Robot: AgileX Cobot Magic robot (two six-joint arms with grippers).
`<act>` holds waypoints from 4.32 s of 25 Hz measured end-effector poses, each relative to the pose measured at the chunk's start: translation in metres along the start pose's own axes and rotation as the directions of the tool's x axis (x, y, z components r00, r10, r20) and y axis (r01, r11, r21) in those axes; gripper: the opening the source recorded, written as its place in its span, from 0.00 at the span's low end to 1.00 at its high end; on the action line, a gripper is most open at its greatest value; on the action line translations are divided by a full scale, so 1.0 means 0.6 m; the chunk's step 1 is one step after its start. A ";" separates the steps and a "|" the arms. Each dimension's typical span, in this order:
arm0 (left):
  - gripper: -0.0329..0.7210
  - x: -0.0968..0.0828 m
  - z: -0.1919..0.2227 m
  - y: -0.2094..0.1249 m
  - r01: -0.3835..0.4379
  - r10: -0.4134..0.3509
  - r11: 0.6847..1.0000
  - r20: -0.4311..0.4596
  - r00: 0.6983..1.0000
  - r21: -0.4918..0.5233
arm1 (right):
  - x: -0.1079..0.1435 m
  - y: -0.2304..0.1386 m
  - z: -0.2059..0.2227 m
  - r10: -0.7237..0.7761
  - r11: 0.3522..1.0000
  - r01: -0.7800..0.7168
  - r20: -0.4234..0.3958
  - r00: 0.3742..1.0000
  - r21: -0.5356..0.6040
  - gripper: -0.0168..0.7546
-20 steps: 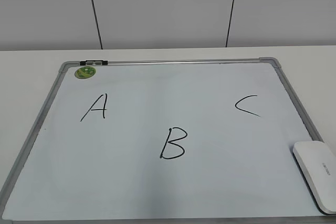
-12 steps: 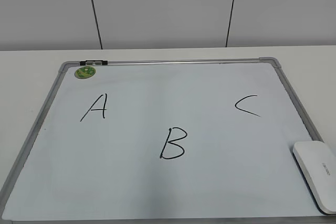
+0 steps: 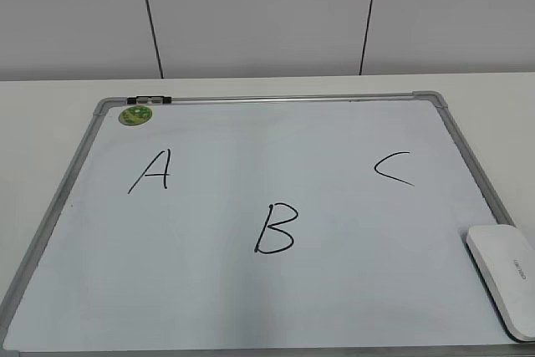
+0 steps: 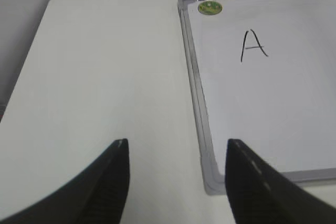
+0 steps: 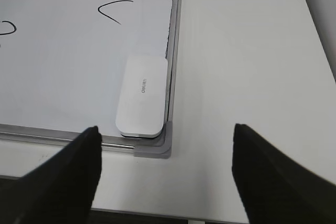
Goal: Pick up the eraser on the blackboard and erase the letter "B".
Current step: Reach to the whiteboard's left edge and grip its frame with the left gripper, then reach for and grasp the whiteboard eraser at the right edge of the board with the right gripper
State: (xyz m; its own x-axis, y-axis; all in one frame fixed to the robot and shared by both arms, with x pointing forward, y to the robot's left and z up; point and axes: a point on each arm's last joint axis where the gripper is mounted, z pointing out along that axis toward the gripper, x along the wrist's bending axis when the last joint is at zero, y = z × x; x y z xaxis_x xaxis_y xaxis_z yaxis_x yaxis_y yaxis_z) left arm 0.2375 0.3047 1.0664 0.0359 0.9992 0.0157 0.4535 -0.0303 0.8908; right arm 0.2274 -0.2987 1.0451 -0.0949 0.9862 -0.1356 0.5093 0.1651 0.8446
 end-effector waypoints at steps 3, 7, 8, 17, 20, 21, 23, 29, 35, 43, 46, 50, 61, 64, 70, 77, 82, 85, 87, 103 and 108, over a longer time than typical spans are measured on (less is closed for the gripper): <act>0.62 0.000 0.013 0.041 -0.005 0.005 1.000 -0.003 1.000 0.012 | 0.000 0.000 0.000 0.000 1.000 0.000 0.000 1.000 0.000 0.76; 0.62 -0.001 0.051 0.092 -0.013 0.014 0.993 -0.006 1.000 0.120 | 0.000 0.000 0.000 0.000 1.000 0.000 0.000 1.000 0.000 0.76; 0.62 -0.001 0.065 0.103 -0.014 0.015 0.988 -0.006 1.000 0.157 | 0.000 0.000 0.000 0.000 1.000 0.000 0.000 1.000 0.000 0.76; 0.62 -0.006 0.213 0.188 -0.024 0.026 0.917 0.001 1.000 0.397 | 0.000 0.000 0.000 0.000 1.000 0.000 0.000 1.000 0.000 0.76; 0.62 -0.009 0.275 0.208 -0.027 0.029 0.886 0.004 1.000 0.463 | 0.000 0.000 0.000 0.000 1.000 0.000 0.000 1.000 0.000 0.76; 0.62 -0.010 0.297 0.212 -0.027 0.028 0.872 0.006 1.000 0.489 | 0.000 0.000 0.000 0.000 1.000 0.000 0.000 1.000 0.000 0.76; 0.62 -0.011 0.338 0.225 -0.027 0.027 0.854 0.008 1.000 0.519 | 0.000 0.000 0.000 0.000 1.000 0.000 0.000 1.000 0.000 0.76; 0.62 -0.021 0.463 0.240 -0.001 -0.016 0.800 0.023 1.000 0.600 | 0.000 0.000 0.000 0.000 1.000 0.000 0.000 1.000 0.000 0.76; 0.62 -0.028 0.562 0.234 0.013 -0.040 0.757 0.026 0.999 0.654 | 0.000 0.000 0.000 0.000 1.000 0.000 0.000 1.000 0.000 0.76; 0.62 -0.031 0.643 0.199 0.008 -0.040 0.645 0.023 0.999 0.765 | 0.000 0.000 0.000 0.000 1.000 0.000 0.000 1.000 0.000 0.76; 0.62 -0.032 0.665 0.177 0.007 -0.039 0.609 0.021 0.999 0.793 | 0.000 0.000 0.000 0.000 1.000 0.000 0.000 1.000 0.000 0.76; 0.62 -0.032 0.686 0.150 0.005 -0.037 0.568 0.019 0.999 0.823 | 0.000 0.000 0.000 0.000 1.000 0.000 0.000 1.000 0.000 0.76; 0.62 -0.030 0.721 0.102 0.017 -0.024 0.513 -0.005 1.000 0.858 | 0.000 0.000 0.000 0.000 1.000 0.000 0.000 1.000 0.000 0.76; 0.62 -0.030 0.728 0.097 0.021 -0.026 0.517 -0.009 1.000 0.856 | 0.000 0.000 0.000 0.000 1.000 0.000 0.000 1.000 0.000 0.76; 0.61 -0.031 0.740 0.076 0.024 -0.027 0.494 -0.013 1.000 0.869 | 0.000 0.000 0.000 0.000 1.000 0.000 0.000 1.000 0.000 0.76; 0.37 -0.032 0.743 0.075 0.029 -0.034 0.503 -0.014 0.999 0.864 | 0.000 0.000 0.000 0.000 1.000 0.000 0.000 1.000 0.000 0.76; 0.22 -0.033 0.745 0.077 0.030 -0.036 0.512 -0.014 0.999 0.858 | 0.000 0.000 0.000 0.000 1.000 0.000 0.000 1.000 0.000 0.76; 0.16 -0.033 0.746 0.077 0.030 -0.035 0.514 -0.014 0.999 0.857 | 0.000 0.000 0.000 0.000 1.000 0.000 0.000 1.000 0.000 0.76; 0.15 -0.033 0.746 0.077 0.031 -0.035 0.514 -0.014 0.999 0.857 | 0.000 0.000 0.000 0.000 1.000 0.000 0.000 1.000 0.000 0.76; 0.15 -0.034 0.746 0.078 0.038 -0.046 0.519 -0.017 0.999 0.854 | -0.001 0.000 0.000 -0.002 1.000 0.002 0.005 1.000 0.001 0.76; 0.14 -0.034 0.747 0.078 0.042 -0.052 0.523 -0.017 0.998 0.851 | -0.001 0.000 0.000 -0.004 1.000 0.004 0.008 1.000 0.001 0.76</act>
State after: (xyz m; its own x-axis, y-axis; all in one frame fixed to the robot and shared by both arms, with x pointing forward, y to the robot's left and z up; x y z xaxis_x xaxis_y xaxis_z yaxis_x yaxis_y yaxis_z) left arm 0.6572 0.2715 0.9042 -0.0029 0.9997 -0.0231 0.9968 0.0048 0.0804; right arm 0.2274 -0.2995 1.0451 -0.0897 0.9856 -0.1432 0.5101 0.1689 0.8434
